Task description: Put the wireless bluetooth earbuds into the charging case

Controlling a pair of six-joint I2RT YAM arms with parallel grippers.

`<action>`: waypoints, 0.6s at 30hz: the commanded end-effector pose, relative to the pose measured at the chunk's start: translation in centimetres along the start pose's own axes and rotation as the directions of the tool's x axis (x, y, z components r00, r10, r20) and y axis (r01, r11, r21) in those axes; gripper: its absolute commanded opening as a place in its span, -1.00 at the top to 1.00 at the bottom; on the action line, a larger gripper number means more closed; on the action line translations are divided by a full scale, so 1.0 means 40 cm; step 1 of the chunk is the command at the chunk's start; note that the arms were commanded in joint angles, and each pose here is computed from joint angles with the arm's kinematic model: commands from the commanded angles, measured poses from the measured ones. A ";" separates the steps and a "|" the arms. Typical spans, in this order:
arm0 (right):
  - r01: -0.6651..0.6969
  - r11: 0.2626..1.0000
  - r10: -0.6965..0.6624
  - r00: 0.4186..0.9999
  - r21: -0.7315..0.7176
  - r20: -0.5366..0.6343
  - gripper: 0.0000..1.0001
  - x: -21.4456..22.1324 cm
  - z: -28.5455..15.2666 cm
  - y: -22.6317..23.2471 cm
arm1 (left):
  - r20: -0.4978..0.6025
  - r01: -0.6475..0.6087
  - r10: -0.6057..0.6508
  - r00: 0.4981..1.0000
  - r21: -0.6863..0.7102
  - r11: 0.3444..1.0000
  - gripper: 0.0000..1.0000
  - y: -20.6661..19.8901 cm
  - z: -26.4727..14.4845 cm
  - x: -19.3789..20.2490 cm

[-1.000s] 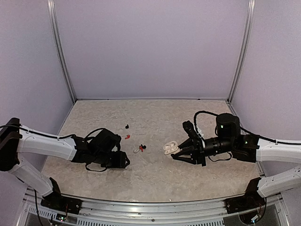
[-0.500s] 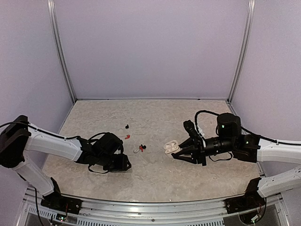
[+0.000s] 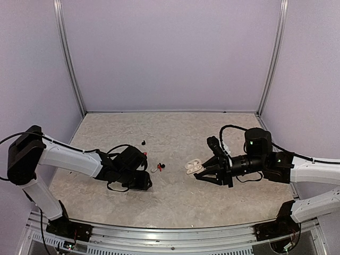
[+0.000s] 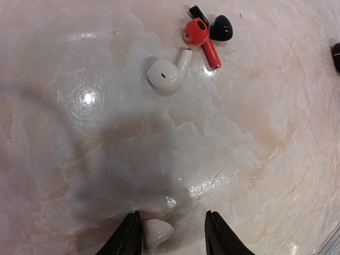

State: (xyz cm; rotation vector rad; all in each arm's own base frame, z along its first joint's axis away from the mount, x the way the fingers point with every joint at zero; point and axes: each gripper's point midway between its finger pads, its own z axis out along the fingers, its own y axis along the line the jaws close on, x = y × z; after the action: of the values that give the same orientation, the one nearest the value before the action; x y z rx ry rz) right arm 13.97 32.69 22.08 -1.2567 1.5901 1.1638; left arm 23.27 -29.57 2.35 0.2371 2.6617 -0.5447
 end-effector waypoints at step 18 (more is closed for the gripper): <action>0.012 1.000 -0.012 1.000 0.010 -0.001 1.00 -0.007 -0.007 0.001 | -0.219 -0.406 0.361 0.907 -0.218 0.887 0.21 0.027 0.000 -0.001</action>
State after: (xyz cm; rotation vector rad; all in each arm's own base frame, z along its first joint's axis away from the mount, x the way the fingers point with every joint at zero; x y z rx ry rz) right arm 13.97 32.62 21.83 -1.2580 1.6032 1.1593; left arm 23.97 -29.17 2.47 0.6414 2.6845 -0.1380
